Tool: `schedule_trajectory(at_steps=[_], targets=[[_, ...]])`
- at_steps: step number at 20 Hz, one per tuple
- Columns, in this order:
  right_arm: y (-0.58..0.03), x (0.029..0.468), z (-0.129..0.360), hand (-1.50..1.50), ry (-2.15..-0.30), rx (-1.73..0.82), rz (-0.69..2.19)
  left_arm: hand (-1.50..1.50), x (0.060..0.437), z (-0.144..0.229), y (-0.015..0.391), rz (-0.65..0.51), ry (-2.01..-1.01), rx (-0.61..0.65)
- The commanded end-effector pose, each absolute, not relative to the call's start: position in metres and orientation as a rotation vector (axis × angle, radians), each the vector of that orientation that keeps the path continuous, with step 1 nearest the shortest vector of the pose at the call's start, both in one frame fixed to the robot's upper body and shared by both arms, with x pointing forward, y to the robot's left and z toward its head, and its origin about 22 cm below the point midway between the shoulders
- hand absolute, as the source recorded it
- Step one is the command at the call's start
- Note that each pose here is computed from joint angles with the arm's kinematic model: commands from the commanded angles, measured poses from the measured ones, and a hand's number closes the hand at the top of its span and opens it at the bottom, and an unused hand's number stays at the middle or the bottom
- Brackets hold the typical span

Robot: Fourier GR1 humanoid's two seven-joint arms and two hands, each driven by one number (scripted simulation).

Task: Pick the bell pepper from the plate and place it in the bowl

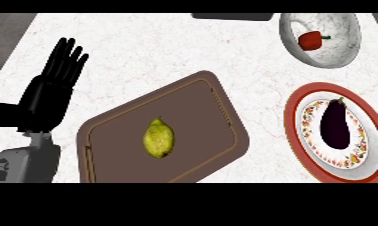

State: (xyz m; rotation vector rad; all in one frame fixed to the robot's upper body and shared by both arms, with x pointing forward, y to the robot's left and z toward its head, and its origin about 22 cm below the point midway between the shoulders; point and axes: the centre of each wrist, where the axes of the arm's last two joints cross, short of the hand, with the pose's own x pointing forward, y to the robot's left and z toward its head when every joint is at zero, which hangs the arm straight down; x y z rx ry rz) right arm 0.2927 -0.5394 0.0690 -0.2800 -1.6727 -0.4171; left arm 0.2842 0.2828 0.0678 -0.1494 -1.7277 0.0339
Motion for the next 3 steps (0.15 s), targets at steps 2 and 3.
schedule_trajectory(at_steps=[2,3], targets=[[-0.557,0.264,0.060,-1.50,-1.654,-0.245,-0.385,0.00,0.282,0.060,0.275,0.043,-1.732,-0.155],[-0.561,0.256,0.057,-1.50,-1.648,-0.256,-0.385,0.00,0.281,0.060,0.285,0.034,-1.714,-0.160]])
